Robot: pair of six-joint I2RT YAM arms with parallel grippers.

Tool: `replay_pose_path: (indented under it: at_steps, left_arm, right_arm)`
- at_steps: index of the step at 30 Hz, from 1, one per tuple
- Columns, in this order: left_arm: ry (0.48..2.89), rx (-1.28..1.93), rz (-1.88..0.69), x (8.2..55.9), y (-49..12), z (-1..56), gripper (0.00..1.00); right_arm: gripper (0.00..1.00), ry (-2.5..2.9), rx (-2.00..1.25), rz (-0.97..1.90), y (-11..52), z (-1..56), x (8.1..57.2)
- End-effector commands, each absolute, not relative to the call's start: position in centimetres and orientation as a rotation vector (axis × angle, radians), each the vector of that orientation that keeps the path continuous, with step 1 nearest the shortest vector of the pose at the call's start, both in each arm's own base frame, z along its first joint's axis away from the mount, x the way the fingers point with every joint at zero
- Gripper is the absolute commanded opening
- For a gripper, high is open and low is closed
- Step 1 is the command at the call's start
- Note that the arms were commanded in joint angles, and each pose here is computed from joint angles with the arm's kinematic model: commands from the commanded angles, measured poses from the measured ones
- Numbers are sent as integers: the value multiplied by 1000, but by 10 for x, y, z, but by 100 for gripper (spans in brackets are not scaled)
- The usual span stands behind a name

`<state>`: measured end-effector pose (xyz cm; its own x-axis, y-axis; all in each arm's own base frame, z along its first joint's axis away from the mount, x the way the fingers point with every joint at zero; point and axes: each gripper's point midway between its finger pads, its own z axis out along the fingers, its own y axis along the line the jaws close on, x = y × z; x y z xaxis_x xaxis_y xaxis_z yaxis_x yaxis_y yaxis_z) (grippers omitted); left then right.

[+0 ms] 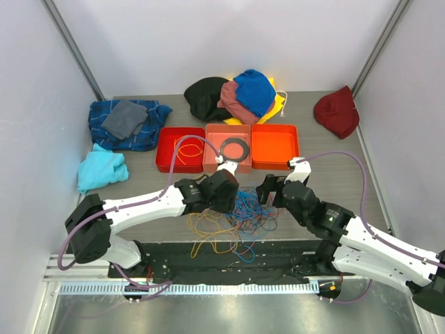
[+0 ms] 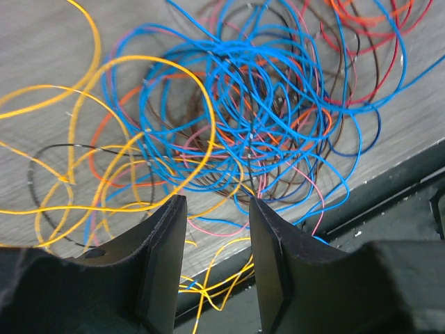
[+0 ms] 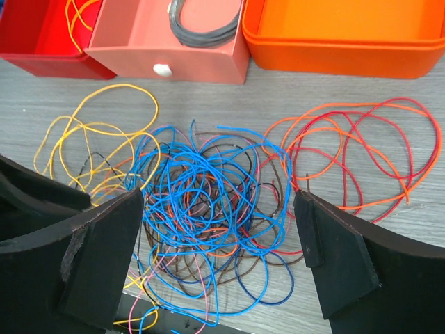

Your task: Untangle the cables

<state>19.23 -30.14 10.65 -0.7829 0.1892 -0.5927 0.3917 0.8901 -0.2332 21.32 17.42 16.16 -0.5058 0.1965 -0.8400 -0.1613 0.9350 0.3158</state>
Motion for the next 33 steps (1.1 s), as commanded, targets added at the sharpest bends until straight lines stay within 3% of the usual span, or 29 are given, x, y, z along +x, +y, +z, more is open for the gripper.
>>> replay_pose_path:
  at_steps: [1, 14, 17, 18, 25, 33]
  left_arm:
    - [2434, 451, -563, 193, -324, 113, 46]
    - [2490, 448, -410, 198, -313, 76, 45]
    - [2483, 410, -354, 203, -305, 78, 32]
    - [2476, 401, -352, 204, -303, 80, 23]
    - [2397, 348, -373, 207, -291, 122, 1]
    - [2224, 270, -349, 220, -263, 200, 0]
  right_arm:
    - [100, 1980, 63, 441, 169, 190, 219]
    - [100, 1996, 67, 425, 167, 183, 219]
    - [100, 1997, 65, 423, 167, 183, 219]
    - [100, 1998, 66, 423, 167, 183, 219]
    - [100, 1998, 65, 425, 168, 183, 219]
    - [100, 1988, 66, 458, 172, 190, 219]
